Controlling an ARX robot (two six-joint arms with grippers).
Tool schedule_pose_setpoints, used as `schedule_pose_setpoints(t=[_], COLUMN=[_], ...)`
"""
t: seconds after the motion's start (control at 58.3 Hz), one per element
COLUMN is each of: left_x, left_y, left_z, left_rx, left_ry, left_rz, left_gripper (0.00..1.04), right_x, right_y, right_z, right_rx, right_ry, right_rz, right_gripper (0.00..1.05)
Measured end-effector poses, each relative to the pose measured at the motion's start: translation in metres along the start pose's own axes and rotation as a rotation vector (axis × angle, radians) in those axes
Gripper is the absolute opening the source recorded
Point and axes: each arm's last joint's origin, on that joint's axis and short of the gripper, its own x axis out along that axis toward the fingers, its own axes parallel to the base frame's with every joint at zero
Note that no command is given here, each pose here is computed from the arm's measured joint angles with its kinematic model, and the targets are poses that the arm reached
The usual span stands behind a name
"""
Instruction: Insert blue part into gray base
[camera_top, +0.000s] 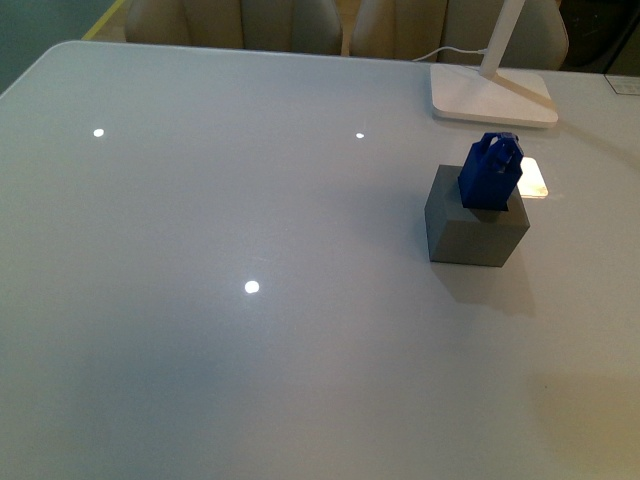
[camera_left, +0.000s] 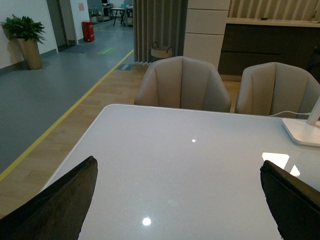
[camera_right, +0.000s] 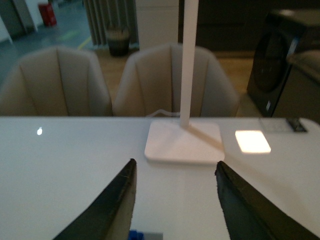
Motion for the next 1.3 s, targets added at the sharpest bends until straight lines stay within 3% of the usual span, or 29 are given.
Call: schedule_pose_setpoints(t=[0.206,0.583,1.304], left_x=[0.0,0.0,0.0], left_y=[0.0,0.0,0.0], left_z=[0.0,0.0,0.0], left_rx=[0.0,0.0,0.0], left_ry=[0.0,0.0,0.0], left_rz=[0.0,0.0,0.0], left_gripper=[0.97,0.97,0.97], right_x=[-0.052,-0.11,-0.161], right_y=[-0.012,-0.028,-0.028], right_z=[-0.014,-0.029,-0.021], right_rx=[-0.016,-0.016,-0.016], right_ry=[0.022,0.024,-0.002], right_rz=[0.005,0.002,0.002], right_gripper=[0.02,0.02,0.02])
